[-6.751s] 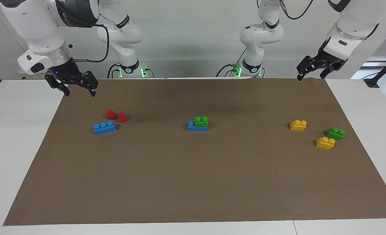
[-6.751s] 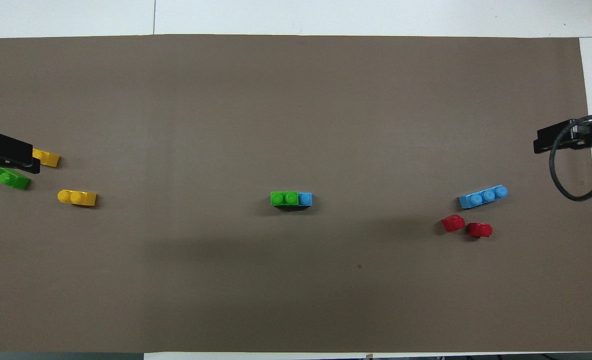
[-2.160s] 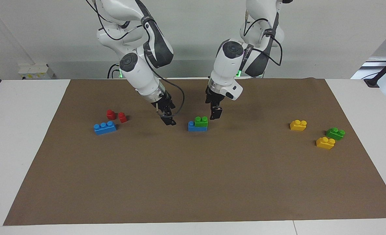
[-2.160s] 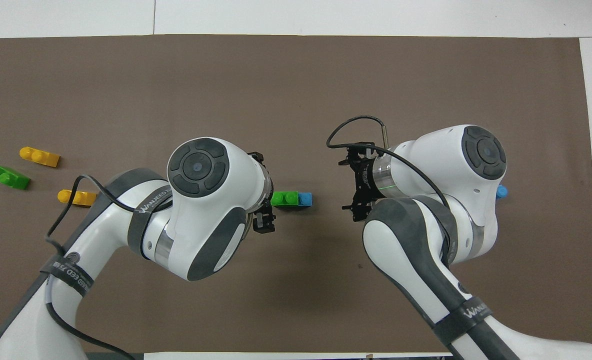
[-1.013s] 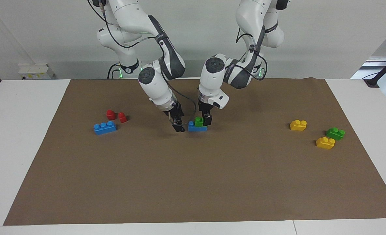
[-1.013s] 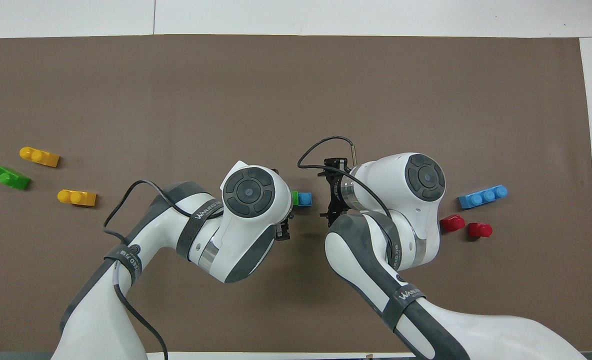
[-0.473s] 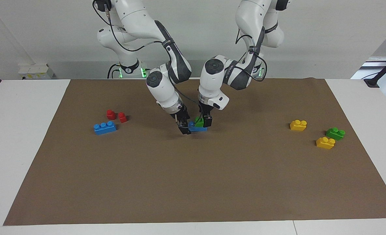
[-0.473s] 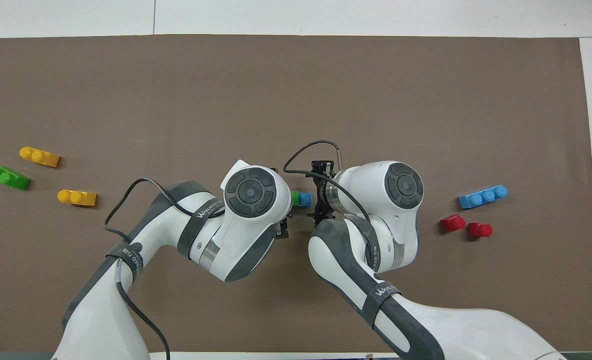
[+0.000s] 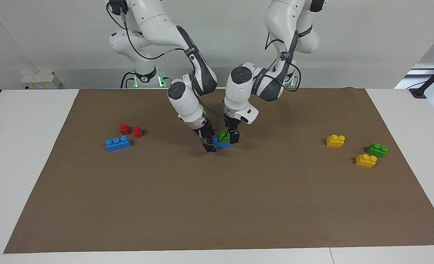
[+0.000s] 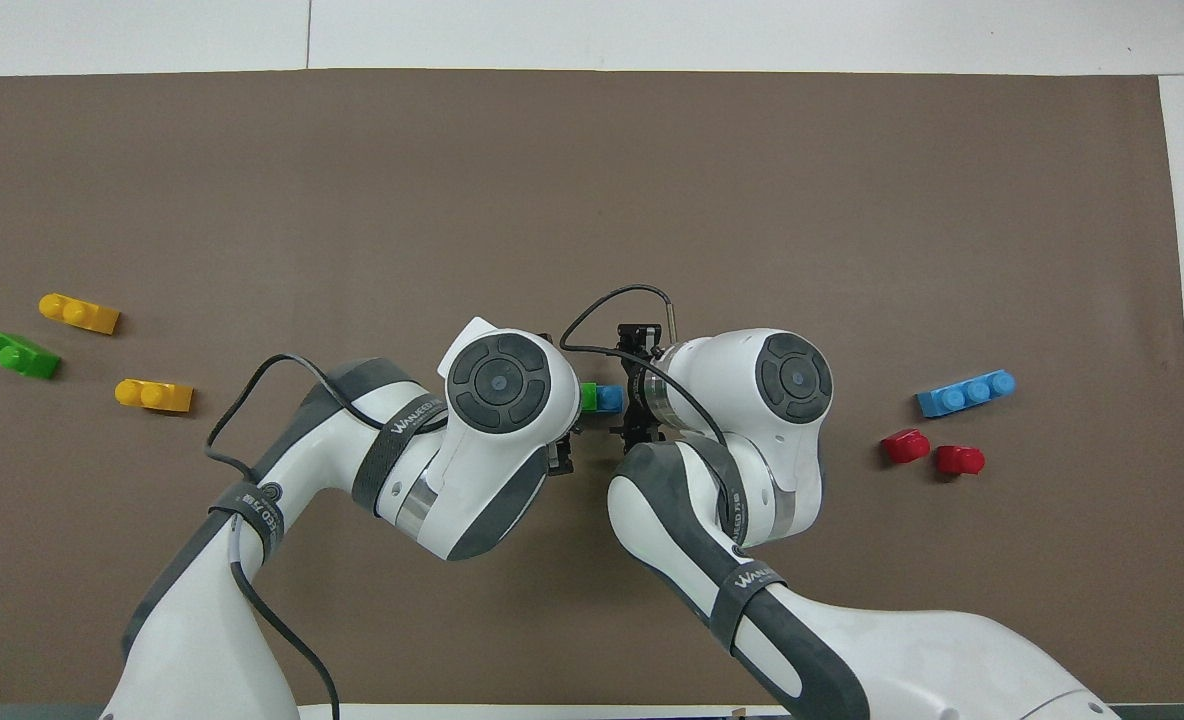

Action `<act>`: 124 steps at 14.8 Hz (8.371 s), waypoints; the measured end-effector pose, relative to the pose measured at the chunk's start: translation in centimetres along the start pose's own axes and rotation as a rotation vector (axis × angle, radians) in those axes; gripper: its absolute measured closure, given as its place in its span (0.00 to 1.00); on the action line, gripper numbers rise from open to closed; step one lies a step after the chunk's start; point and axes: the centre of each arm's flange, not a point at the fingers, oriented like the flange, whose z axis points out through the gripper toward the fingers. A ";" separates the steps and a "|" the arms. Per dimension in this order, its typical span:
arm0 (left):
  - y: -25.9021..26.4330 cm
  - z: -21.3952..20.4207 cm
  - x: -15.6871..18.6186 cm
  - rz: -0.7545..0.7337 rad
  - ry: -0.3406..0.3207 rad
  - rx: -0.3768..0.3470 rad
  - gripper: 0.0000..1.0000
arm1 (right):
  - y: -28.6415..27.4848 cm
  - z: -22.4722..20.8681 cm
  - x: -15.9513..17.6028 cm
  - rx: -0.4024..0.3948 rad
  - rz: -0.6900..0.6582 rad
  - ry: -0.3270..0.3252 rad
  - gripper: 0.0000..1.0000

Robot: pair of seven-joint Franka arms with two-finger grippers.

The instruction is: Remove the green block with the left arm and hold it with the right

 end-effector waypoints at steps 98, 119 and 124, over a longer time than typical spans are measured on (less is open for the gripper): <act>21.7 1.0 44.3 0.500 0.008 -0.113 0.20 | -6.1 -39.0 19.7 -0.223 -1.179 0.187 0.00; 18.4 -17.9 35.7 1.258 0.172 0.157 0.00 | -4.3 -40.3 16.3 -0.357 -1.500 0.278 0.00; 15.7 -22.4 34.8 1.453 0.086 0.163 0.00 | -4.3 -40.2 16.2 -0.339 -1.458 0.272 0.00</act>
